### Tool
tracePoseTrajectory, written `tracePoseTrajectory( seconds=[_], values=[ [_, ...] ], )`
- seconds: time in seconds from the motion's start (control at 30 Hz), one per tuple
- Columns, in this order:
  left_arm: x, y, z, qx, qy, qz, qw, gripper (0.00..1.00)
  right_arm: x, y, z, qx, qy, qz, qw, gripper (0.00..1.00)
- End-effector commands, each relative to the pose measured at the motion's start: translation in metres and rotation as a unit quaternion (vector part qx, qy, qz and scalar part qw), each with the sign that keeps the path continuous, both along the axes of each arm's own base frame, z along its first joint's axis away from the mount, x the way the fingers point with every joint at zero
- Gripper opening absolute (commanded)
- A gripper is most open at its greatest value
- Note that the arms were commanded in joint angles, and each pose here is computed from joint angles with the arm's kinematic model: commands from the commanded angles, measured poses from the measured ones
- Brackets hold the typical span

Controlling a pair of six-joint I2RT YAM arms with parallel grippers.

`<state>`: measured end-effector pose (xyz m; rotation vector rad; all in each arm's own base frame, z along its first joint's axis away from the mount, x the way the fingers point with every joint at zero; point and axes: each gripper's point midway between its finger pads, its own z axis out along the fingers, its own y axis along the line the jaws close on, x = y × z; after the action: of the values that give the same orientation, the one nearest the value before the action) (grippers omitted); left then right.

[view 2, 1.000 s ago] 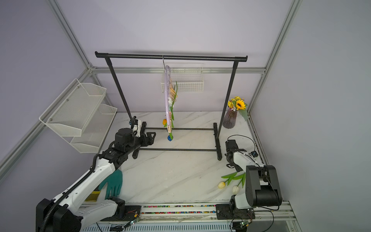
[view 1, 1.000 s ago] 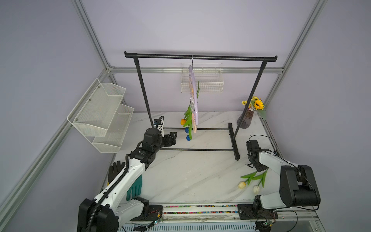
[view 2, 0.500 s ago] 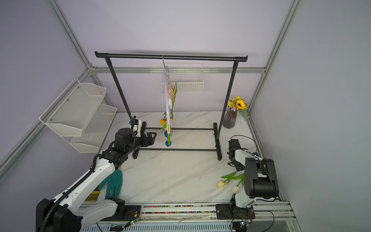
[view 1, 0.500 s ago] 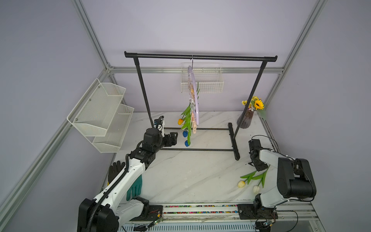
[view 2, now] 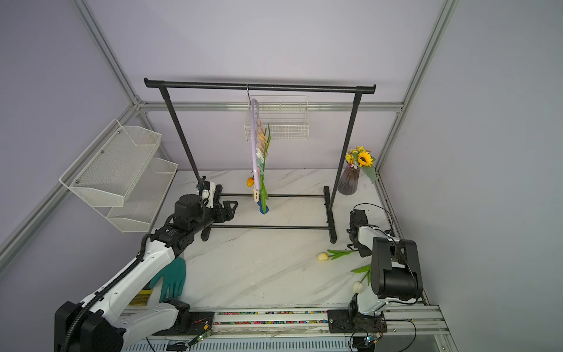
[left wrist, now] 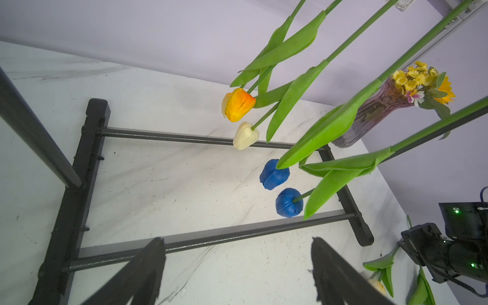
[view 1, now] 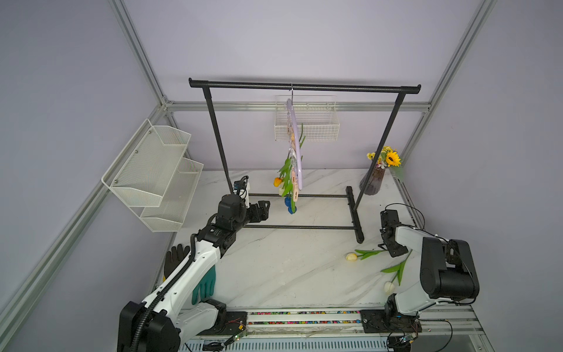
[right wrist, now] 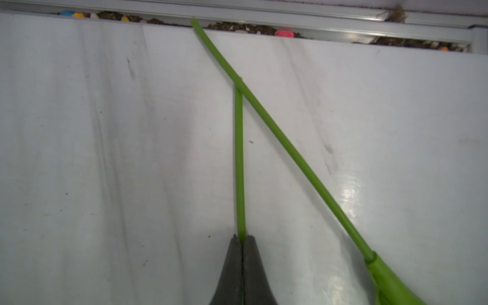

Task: Dry the flowers on a clothes hanger
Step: Pick up the flower at the center of the board.

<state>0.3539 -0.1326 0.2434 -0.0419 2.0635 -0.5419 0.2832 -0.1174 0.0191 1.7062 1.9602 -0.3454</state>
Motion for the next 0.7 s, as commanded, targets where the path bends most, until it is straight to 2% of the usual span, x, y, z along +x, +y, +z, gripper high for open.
tracePoseTrajectory(
  seconds=[0.0,0.2,0.33,0.47,0.6,0.67],
  values=[
    [0.0,0.003,0.02,-0.014,-0.026,0.008,1.0,0.87,0.026,0.022,-0.006,0.051,-0.033,0.08,0.995,0.0],
    [0.0,0.004,0.025,-0.016,-0.03,0.01,0.999,0.86,0.057,0.027,0.047,0.031,-0.107,0.151,0.982,0.0],
    [0.0,0.004,0.031,-0.017,-0.036,0.011,0.999,0.86,0.081,0.043,0.096,0.021,-0.171,0.228,0.958,0.0],
    [0.001,0.005,0.04,-0.018,-0.044,0.012,0.999,0.87,0.095,0.063,0.132,0.036,-0.226,0.283,0.931,0.0],
    [0.001,0.005,0.049,-0.017,-0.053,0.013,0.998,0.87,0.106,0.089,0.166,0.06,-0.299,0.34,0.89,0.0],
    [0.001,0.006,0.052,-0.017,-0.057,0.013,0.998,0.87,0.11,0.108,0.188,0.071,-0.341,0.386,0.854,0.0]
  ],
)
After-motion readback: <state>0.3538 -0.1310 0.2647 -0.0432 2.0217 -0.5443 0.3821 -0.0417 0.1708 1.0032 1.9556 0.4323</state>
